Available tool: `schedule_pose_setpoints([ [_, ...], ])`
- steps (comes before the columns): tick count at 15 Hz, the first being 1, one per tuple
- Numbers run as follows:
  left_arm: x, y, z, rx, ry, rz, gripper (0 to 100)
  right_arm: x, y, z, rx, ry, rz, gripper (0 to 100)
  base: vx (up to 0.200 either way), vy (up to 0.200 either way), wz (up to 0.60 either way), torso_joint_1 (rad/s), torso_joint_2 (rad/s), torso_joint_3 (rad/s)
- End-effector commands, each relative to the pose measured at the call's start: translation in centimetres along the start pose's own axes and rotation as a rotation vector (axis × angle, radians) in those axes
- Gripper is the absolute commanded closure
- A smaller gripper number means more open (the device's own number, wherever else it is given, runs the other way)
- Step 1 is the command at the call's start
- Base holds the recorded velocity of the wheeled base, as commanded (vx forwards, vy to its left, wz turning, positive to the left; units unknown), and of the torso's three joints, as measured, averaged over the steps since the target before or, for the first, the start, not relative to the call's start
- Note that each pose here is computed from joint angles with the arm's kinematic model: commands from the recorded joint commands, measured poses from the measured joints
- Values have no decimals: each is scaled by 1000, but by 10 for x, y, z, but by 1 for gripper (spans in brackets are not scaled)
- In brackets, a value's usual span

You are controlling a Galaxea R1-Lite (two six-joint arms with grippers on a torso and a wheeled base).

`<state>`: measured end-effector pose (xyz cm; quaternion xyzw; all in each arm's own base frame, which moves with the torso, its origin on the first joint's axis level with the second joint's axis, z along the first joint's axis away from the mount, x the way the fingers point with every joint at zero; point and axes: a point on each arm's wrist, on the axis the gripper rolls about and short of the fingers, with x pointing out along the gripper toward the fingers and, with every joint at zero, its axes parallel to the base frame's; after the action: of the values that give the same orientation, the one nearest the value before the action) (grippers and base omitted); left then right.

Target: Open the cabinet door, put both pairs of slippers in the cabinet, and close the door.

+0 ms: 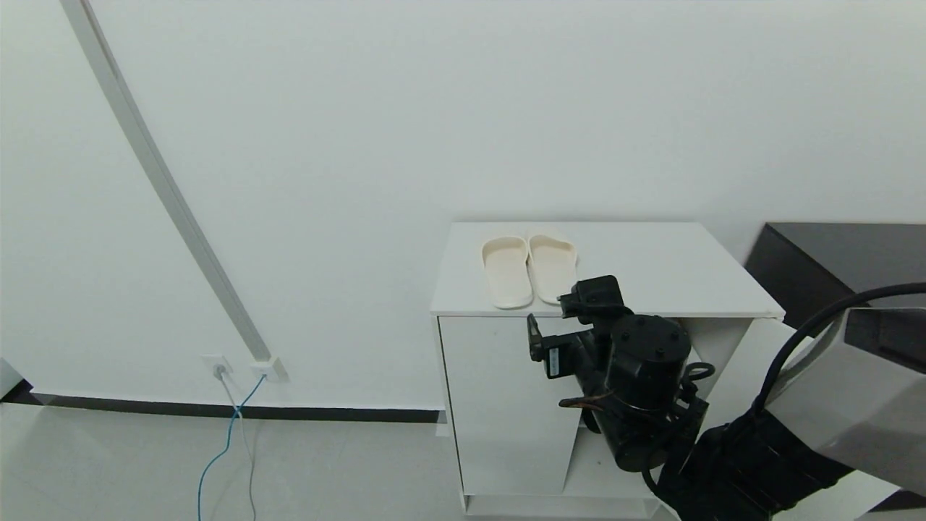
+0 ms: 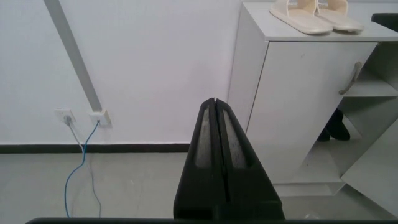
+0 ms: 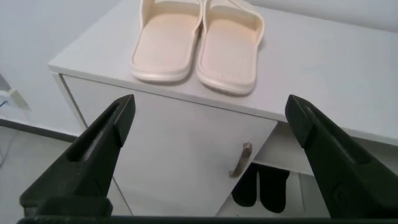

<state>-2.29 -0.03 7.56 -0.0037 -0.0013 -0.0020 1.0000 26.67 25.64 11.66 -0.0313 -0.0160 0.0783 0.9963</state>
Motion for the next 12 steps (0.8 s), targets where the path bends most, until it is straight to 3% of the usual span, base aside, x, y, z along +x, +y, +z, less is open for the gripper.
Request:
schedule_pose_setpoints([
  [1, 0, 0, 0, 0, 1, 1, 100, 3, 3, 4, 4, -4, 1, 0, 0, 0, 0, 0, 0, 0],
  [4, 0, 0, 0, -2, 1, -1, 100, 13, 8, 32, 24, 37, 4, 0, 0, 0, 0, 0, 0, 0],
  [9, 0, 0, 0, -3, 1, 1, 100, 20, 10, 70, 146, 197, -2, 0, 0, 0, 0, 0, 0, 0],
  [12, 0, 0, 0, -3, 1, -1, 100, 21, 11, 68, 161, 225, 18, 0, 200, 0, 0, 4, 2, 4],
])
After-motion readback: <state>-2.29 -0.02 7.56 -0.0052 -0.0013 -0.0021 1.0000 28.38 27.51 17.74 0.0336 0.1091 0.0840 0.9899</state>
